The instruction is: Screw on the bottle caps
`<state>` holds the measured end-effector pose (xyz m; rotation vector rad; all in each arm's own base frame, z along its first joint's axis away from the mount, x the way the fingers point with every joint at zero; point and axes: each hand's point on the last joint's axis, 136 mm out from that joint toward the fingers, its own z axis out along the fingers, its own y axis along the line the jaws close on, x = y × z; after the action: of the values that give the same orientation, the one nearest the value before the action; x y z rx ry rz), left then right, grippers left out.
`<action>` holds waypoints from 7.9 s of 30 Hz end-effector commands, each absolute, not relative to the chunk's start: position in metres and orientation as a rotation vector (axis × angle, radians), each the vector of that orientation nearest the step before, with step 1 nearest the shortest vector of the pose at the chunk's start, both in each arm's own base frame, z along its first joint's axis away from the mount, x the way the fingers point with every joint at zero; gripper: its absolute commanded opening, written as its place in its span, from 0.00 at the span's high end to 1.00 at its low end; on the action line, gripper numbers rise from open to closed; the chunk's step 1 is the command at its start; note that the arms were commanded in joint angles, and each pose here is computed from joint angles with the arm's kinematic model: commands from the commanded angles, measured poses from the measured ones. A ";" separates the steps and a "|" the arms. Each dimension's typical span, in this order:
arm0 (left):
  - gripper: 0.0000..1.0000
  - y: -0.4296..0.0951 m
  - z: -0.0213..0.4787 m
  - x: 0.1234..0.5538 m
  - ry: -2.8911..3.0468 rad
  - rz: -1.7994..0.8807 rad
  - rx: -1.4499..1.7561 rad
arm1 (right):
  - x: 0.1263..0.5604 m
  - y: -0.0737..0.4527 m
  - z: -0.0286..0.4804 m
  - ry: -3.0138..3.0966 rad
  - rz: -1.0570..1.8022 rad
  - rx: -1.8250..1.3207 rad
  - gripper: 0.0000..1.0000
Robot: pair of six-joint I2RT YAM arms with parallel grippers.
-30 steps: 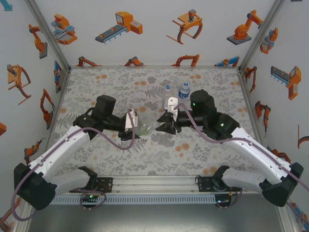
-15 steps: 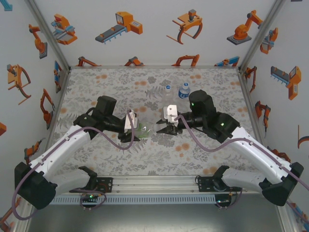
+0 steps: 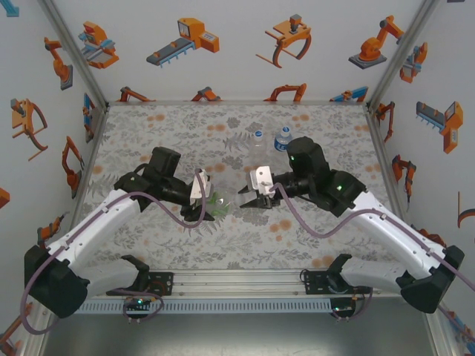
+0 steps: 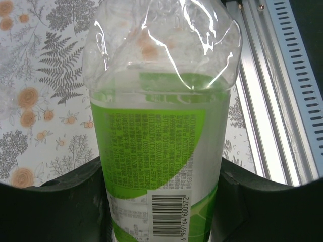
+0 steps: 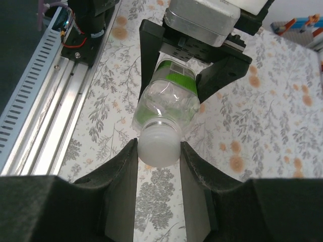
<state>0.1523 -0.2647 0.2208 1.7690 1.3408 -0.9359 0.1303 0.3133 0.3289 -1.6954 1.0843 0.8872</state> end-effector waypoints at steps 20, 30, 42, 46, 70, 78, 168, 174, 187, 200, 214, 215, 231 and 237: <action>1.00 -0.276 0.254 0.173 1.269 -0.837 1.675 | 0.225 0.294 0.248 2.440 1.308 0.312 0.95; 1.00 -0.275 0.253 0.172 1.266 -0.841 1.675 | 0.231 0.290 0.291 2.286 1.206 -0.020 0.55; 1.00 -0.277 0.252 0.166 1.241 -0.884 1.695 | 0.182 0.304 0.365 1.562 0.918 -1.154 0.41; 1.00 -0.277 0.252 0.164 1.236 -0.900 1.706 | 0.151 0.309 0.360 1.316 0.886 -1.472 0.41; 1.00 -0.277 0.250 0.161 1.235 -0.930 1.725 | 0.143 0.312 0.341 1.166 0.847 -1.571 0.74; 1.00 -0.279 0.249 0.163 1.248 -0.931 1.719 | 0.186 0.305 0.340 1.645 1.011 -1.023 1.00; 0.03 -0.279 0.228 0.194 1.432 -0.826 1.662 | 0.502 0.068 0.208 2.493 0.099 0.030 0.46; 0.03 -0.278 0.225 0.206 1.484 -0.799 1.611 | 0.483 0.061 0.238 2.445 0.077 0.041 0.43; 0.03 -0.239 0.220 0.285 1.854 -0.462 1.200 | 0.418 0.036 0.213 2.409 -0.029 0.052 0.01; 0.03 -0.125 0.146 0.328 2.015 -0.073 0.627 | 0.392 0.007 0.109 2.324 -0.229 0.017 0.01; 0.03 -0.092 0.102 0.365 1.875 0.019 0.497 | 0.399 0.000 0.106 1.987 -0.186 -0.030 0.00; 0.03 -0.089 0.104 0.368 1.864 0.024 0.471 | 0.399 -0.001 0.104 1.986 -0.184 -0.028 0.00; 0.03 -0.052 0.111 0.368 1.835 -0.128 0.270 | 0.388 -0.015 0.091 1.895 -0.033 0.044 0.01; 0.03 -0.038 0.100 0.377 1.802 -0.161 0.184 | 0.386 -0.034 0.092 1.888 -0.108 0.160 0.01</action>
<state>0.3736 -0.0347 0.0928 0.2173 1.8703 -0.0835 0.3806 -0.0233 0.0755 0.0798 1.9603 -0.0837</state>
